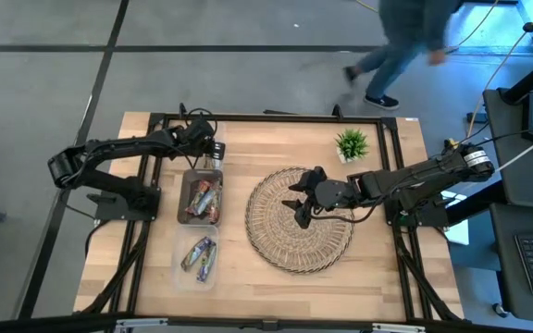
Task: Pick and place Granola Bars by type
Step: Put the yellow granola bar into the top transparent bin, then return to Home Position
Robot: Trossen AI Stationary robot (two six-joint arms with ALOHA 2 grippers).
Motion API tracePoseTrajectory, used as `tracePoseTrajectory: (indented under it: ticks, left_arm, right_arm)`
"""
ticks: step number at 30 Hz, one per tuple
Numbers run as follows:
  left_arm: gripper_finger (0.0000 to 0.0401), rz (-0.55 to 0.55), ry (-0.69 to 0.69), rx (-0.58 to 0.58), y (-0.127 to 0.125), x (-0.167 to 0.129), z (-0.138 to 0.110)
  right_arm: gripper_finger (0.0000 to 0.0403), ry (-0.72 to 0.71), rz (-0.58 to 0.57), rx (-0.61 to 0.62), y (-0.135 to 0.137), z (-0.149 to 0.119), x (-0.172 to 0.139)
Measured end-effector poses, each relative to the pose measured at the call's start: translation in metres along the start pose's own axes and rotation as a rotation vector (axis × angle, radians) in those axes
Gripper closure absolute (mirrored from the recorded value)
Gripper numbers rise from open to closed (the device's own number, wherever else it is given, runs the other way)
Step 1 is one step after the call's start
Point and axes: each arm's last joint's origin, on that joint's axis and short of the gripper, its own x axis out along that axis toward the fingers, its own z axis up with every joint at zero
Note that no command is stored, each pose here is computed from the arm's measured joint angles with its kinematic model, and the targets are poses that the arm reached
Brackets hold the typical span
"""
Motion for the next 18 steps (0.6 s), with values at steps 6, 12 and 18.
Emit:
tracePoseTrajectory:
  ticks: [6, 12, 18]
  left_arm:
    - [0.0248, 0.000, 0.000, 0.025, 0.000, 0.000, 0.000]
    - [0.0203, -0.102, -0.024, 0.102, -0.004, -0.012, 0.003]
    - [0.0197, -0.354, -0.134, 0.324, -0.019, -0.062, -0.006]
  right_arm:
    - [0.0150, 0.020, 0.019, -0.045, 0.000, -0.001, 0.000]
    - [0.0150, 0.045, 0.033, -0.070, 0.000, -0.003, 0.000]
    - [0.0150, 0.166, 0.113, -0.062, -0.024, -0.011, -0.008]
